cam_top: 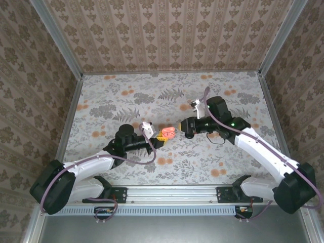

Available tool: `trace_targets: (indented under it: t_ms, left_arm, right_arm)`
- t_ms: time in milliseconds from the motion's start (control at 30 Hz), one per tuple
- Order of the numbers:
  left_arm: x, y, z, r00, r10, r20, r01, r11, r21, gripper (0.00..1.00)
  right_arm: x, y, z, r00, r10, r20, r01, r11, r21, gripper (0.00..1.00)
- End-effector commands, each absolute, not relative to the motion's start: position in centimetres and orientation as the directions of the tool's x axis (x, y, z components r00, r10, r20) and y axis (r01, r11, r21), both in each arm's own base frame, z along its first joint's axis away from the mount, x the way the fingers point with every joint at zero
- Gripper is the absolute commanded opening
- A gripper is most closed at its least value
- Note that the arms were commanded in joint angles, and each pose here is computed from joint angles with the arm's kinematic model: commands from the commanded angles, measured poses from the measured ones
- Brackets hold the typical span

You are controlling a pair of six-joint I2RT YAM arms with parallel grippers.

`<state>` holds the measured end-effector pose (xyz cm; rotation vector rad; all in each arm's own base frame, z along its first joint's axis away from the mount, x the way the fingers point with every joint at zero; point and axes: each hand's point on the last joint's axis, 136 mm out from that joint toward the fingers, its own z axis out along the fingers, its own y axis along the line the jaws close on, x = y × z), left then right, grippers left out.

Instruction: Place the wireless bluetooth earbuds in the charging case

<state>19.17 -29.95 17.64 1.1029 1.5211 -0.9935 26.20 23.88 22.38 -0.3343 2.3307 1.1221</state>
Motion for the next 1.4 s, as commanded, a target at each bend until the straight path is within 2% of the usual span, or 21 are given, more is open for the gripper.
trace_targets:
  t_ms: [0, 233, 467, 567, 633, 967, 1167, 1367]
  left_arm:
    - [19.2, -30.3, 19.7, -0.064, 0.132, -0.989, 0.970, 0.240, -0.031, 0.18]
    - [19.3, -30.7, 20.0, -0.067, 0.127, -0.990, 0.973, 0.228, -0.037, 0.18]
    - [19.4, -31.0, 20.3, -0.066, 0.125, -0.990, 0.975, 0.219, -0.038, 0.18]
    - [19.4, -31.0, 20.4, -0.063, 0.124, -0.990, 0.975, 0.217, -0.035, 0.18]
    - [19.5, -31.0, 20.4, -0.064, 0.124, -0.990, 0.976, 0.217, -0.035, 0.18]
    - [19.5, -31.4, 20.6, -0.062, 0.122, -0.991, 0.979, 0.203, -0.036, 0.18]
    - [19.5, -31.5, 20.7, -0.057, 0.120, -0.991, 0.980, 0.195, -0.032, 0.18]
    - [19.5, -31.5, 20.9, -0.050, 0.119, -0.992, 0.981, 0.194, -0.026, 0.18]
  right_arm:
    - [26.8, 22.6, 23.1, -0.754, 0.035, -0.656, -0.477, 0.657, 0.584, 0.37]
    - [27.1, 21.2, 26.2, -0.573, 0.087, -0.815, -0.569, 0.673, 0.472, 0.45]
    - [27.0, 20.5, 27.3, -0.415, 0.070, -0.907, -0.650, 0.674, 0.350, 0.63]
    - [26.2, 21.3, 27.5, -0.341, 0.007, -0.940, -0.744, 0.609, 0.274, 0.67]
    - [25.7, 21.9, 27.4, -0.287, -0.048, -0.957, -0.799, 0.563, 0.211, 0.77]
    - [23.7, 22.9, 26.0, -0.011, -0.221, -0.975, -0.929, 0.363, -0.071, 0.85]
    - [22.9, 23.4, 24.0, 0.037, -0.329, -0.944, -0.967, 0.227, -0.117, 0.91]
    - [23.1, 24.1, 22.9, 0.049, -0.381, -0.923, -0.984, 0.140, -0.110, 0.90]
